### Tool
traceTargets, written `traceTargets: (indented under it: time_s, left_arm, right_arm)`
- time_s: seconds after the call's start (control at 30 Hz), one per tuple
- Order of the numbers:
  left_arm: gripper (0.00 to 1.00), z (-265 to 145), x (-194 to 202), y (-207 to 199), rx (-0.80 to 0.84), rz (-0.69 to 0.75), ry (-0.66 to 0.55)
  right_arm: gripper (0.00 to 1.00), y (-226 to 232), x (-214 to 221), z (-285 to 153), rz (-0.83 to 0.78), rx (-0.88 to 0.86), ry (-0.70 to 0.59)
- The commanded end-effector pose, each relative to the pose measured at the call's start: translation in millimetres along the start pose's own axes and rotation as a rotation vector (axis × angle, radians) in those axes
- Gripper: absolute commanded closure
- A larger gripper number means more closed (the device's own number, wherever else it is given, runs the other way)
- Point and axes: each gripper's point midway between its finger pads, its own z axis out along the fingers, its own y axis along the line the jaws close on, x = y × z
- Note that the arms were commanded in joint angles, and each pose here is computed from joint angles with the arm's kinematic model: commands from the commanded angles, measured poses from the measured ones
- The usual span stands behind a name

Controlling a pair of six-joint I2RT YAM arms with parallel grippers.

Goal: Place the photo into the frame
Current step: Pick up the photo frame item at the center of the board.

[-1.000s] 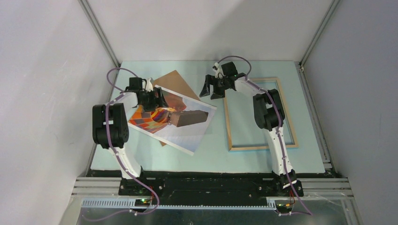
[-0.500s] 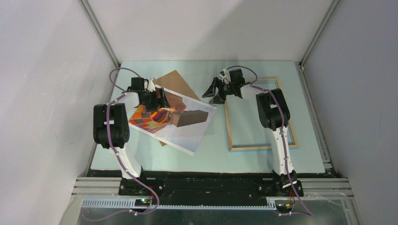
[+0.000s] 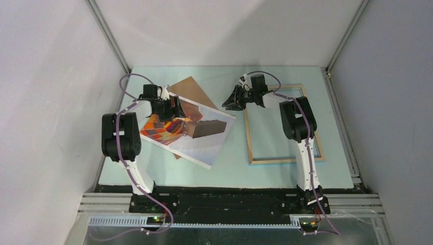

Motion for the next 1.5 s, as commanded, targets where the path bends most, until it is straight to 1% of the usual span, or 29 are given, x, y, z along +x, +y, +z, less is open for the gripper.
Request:
traceTargets:
  time_s: [0.0,0.2,0.23,0.27,0.33,0.37,0.4,0.43,0.57,0.6,0.67,0.73,1.03,1.33,1.47]
  left_arm:
    - [0.08,-3,5,-11,0.033,0.037,0.006]
    - [0.08,-5,2,-20,0.061,0.066,-0.001]
    - [0.08,-5,2,-21,0.065,0.066,-0.001]
    - [0.08,-6,3,-22,0.072,0.069,0.001]
    - [0.08,-8,2,-25,0.087,0.076,-0.003]
    - [0.08,-9,1,-27,0.091,0.08,-0.008]
    - [0.08,-12,0,-29,0.098,0.087,-0.013]
    - [0.07,-13,-1,-31,0.103,0.091,-0.017]
    - [0.05,-20,-6,-36,0.112,0.109,-0.038]
    - [0.02,-23,-8,-38,0.115,0.115,-0.047]
    - [0.01,-26,-11,-41,0.124,0.123,-0.058]
    - [0.0,-30,-15,-45,0.14,0.133,-0.069]
    - [0.0,-51,-36,-63,0.228,0.176,-0.13]
    - [0.0,-72,-54,-98,0.385,0.207,-0.16]
    - [0.0,-78,-63,-113,0.452,0.194,-0.16]
  right_arm:
    - [0.61,51,-22,-19,-0.133,-0.073,-0.045]
    - [0.72,60,-17,-17,-0.151,-0.095,-0.025]
    - [0.76,60,-16,-17,-0.153,-0.098,-0.02]
    - [0.79,61,-14,-16,-0.155,-0.1,-0.016]
    - [0.88,64,-13,-17,-0.161,-0.108,-0.01]
    - [0.95,65,-12,-18,-0.161,-0.111,-0.007]
    - [0.99,69,-13,-21,-0.167,-0.116,-0.01]
    - [1.0,68,-12,-23,-0.164,-0.117,-0.009]
    - [1.0,78,-15,-39,-0.172,-0.126,-0.033]
    - [1.0,86,-18,-47,-0.188,-0.135,-0.051]
    - [1.0,93,-19,-58,-0.188,-0.147,-0.071]
    - [1.0,94,-14,-69,-0.175,-0.157,-0.08]
    - [1.0,122,-5,-116,-0.219,-0.228,-0.118]
    - [1.0,153,-6,-160,-0.28,-0.286,-0.174]
    - [1.0,171,-3,-174,-0.315,-0.326,-0.188]
